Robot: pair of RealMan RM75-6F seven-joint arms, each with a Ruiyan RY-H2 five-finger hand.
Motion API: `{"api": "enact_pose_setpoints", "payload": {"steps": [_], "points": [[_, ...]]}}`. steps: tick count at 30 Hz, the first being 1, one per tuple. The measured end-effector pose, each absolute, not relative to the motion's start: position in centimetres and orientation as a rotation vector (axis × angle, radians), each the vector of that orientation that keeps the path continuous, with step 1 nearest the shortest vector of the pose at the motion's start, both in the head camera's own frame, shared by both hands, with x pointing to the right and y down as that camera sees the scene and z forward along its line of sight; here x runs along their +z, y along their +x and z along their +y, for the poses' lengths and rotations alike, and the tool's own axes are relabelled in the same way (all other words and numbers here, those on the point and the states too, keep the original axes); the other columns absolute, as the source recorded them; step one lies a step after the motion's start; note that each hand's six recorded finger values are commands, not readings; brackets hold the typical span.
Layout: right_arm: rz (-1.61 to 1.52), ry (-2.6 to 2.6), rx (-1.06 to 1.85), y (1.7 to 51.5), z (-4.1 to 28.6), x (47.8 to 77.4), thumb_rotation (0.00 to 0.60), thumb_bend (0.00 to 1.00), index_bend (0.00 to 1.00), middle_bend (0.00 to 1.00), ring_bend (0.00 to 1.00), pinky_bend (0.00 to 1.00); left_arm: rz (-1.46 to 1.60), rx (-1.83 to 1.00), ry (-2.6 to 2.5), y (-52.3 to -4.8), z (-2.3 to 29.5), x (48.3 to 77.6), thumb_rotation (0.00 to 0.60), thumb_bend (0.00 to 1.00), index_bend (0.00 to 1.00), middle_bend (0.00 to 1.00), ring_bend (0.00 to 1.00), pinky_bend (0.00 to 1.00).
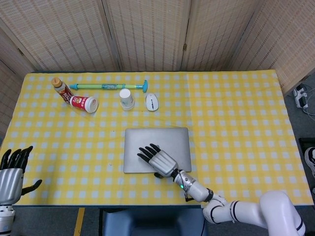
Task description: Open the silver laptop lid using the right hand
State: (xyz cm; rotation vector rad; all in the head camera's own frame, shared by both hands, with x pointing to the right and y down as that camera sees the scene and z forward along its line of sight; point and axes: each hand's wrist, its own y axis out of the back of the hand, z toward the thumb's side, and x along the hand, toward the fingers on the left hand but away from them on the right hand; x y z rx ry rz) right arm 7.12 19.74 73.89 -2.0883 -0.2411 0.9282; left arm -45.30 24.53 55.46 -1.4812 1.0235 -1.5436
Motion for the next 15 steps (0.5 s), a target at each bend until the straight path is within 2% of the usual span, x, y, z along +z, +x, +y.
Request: {"api": "enact_pose_setpoints", "payload": {"steps": [15], "points": [[-0.240, -2.062, 0.928, 7.03, 19.12, 73.81, 0.600, 0.31, 0.00, 0.00, 0.00, 0.00, 1.022, -1.554, -1.480, -45.55, 24.46, 55.65, 0.600, 0.16, 0.07, 0.19, 0.14, 0.00]]}}
